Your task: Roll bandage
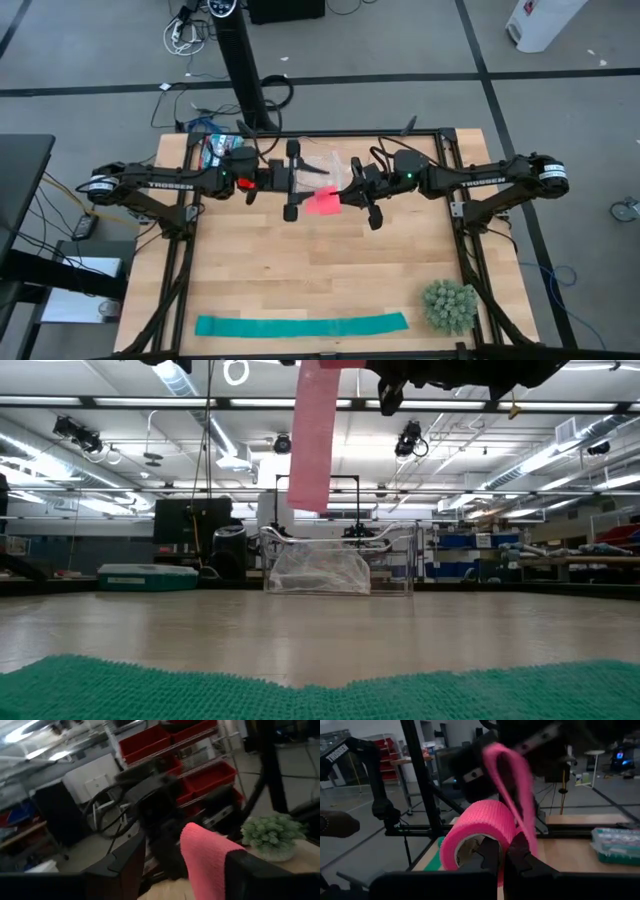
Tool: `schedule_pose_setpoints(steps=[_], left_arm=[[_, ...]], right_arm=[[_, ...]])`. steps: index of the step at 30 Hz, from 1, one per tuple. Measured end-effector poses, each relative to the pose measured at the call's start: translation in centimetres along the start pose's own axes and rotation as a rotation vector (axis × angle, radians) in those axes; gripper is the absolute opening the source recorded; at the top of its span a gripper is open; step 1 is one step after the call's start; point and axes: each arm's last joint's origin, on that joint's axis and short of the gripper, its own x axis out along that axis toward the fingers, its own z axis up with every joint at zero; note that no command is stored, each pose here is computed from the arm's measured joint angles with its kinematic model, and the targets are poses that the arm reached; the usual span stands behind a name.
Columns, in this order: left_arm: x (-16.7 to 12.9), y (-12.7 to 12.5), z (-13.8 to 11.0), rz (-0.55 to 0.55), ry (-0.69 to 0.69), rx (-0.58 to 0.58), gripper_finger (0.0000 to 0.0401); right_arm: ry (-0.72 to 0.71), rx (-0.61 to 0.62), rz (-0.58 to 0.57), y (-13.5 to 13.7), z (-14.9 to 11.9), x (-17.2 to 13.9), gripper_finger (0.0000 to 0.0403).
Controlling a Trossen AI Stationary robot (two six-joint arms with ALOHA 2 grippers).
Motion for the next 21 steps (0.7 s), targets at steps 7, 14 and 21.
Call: schedule_pose_setpoints(steps=[7,14,21], left_arm=[[0.3,-1.9,0.7,0.053,0.044,0.167,0.0203],[0.3,-2.2,0.9,0.062,0.034,0.182,0.0203],[0.3,-2.1,1.2,0.054,-0.002,0.181,0.0203]], right_arm=[[0.024,0.028,-0.026,-0.4,-0.9,0.6,0.0000],[0.028,0.035,-0.021,-0.5,-1.1,0.9,0.0000],[0.046,0.047,-0.012,-0.9,-2.2,1.8,0.0000]])
